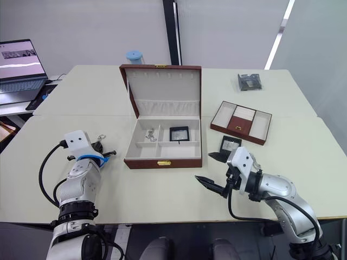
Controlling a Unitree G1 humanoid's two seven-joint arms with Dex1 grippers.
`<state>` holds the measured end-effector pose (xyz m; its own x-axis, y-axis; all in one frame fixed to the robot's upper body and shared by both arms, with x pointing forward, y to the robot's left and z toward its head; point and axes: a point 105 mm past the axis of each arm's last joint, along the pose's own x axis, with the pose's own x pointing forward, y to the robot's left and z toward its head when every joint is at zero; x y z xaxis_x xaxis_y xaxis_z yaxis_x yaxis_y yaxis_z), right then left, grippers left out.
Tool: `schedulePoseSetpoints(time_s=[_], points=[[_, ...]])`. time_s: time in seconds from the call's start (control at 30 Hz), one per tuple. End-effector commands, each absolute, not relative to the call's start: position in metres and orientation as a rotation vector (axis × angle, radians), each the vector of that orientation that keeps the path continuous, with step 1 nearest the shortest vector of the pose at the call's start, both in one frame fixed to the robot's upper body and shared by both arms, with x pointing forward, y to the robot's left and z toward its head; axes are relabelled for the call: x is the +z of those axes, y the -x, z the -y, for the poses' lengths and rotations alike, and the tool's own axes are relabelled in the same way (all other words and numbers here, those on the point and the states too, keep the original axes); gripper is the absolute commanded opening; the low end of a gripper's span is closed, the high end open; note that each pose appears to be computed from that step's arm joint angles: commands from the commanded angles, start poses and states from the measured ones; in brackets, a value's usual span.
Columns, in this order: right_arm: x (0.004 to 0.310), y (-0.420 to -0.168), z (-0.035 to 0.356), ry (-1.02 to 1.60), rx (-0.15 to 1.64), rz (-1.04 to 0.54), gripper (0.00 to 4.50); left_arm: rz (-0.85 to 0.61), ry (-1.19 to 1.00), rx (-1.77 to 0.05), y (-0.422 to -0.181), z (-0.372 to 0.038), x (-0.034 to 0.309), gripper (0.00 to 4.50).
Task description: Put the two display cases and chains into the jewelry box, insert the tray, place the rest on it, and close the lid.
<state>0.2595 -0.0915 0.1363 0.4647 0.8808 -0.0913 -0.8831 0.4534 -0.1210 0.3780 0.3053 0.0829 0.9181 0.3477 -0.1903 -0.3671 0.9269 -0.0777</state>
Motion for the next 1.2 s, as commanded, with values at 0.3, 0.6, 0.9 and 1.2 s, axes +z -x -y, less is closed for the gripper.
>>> schedulePoseSetpoints(time_s=[0.3,0.6,0.9,1.2], points=[[0.155,-0.263,0.091,0.181,1.091,0.074,4.50,-0.096,0.170,0.267,-0.370,-0.293,0.105,0.02],[0.160,-0.260,0.088,0.177,1.133,0.091,4.50,-0.087,0.013,-0.102,-0.347,-0.283,0.155,0.02],[0.160,-0.259,0.086,0.183,1.140,0.109,4.50,-0.137,-0.234,-0.557,-0.334,-0.256,0.207,0.02],[0.162,-0.248,0.088,0.181,1.087,0.124,4.50,-0.219,-0.356,-0.837,-0.341,-0.222,0.210,0.02]])
